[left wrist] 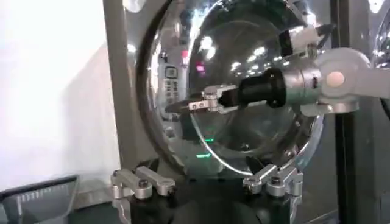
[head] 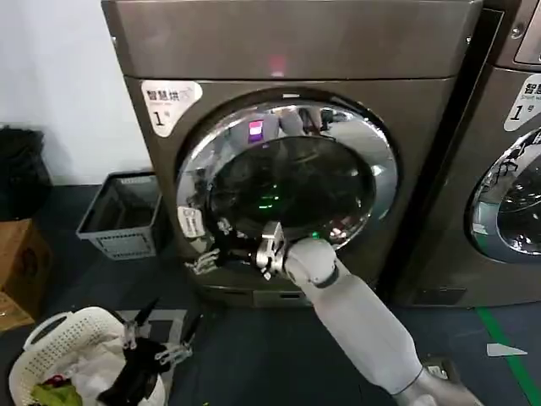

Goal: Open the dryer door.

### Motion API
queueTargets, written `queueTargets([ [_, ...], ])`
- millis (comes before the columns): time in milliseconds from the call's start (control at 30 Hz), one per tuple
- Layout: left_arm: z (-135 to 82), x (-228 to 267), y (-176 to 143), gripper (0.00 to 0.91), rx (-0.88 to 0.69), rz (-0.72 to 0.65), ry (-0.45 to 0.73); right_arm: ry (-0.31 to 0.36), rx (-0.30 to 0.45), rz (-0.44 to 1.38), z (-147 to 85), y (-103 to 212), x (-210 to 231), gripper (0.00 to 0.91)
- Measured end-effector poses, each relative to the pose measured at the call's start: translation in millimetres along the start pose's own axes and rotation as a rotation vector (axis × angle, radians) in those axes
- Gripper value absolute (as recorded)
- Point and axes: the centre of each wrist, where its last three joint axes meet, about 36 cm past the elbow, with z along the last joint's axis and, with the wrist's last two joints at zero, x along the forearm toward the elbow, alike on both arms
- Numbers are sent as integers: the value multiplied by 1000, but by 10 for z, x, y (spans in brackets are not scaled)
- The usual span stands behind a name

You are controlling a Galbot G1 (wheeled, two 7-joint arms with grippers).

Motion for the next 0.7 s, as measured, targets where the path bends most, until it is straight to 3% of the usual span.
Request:
queueTargets([
  [333,-89,62,202,907,5,-33,19,-28,28,-75,33,52,162,907],
  [700,-251,94,494,907,19,-84,3,-49,4,-218,65,66,369,907],
])
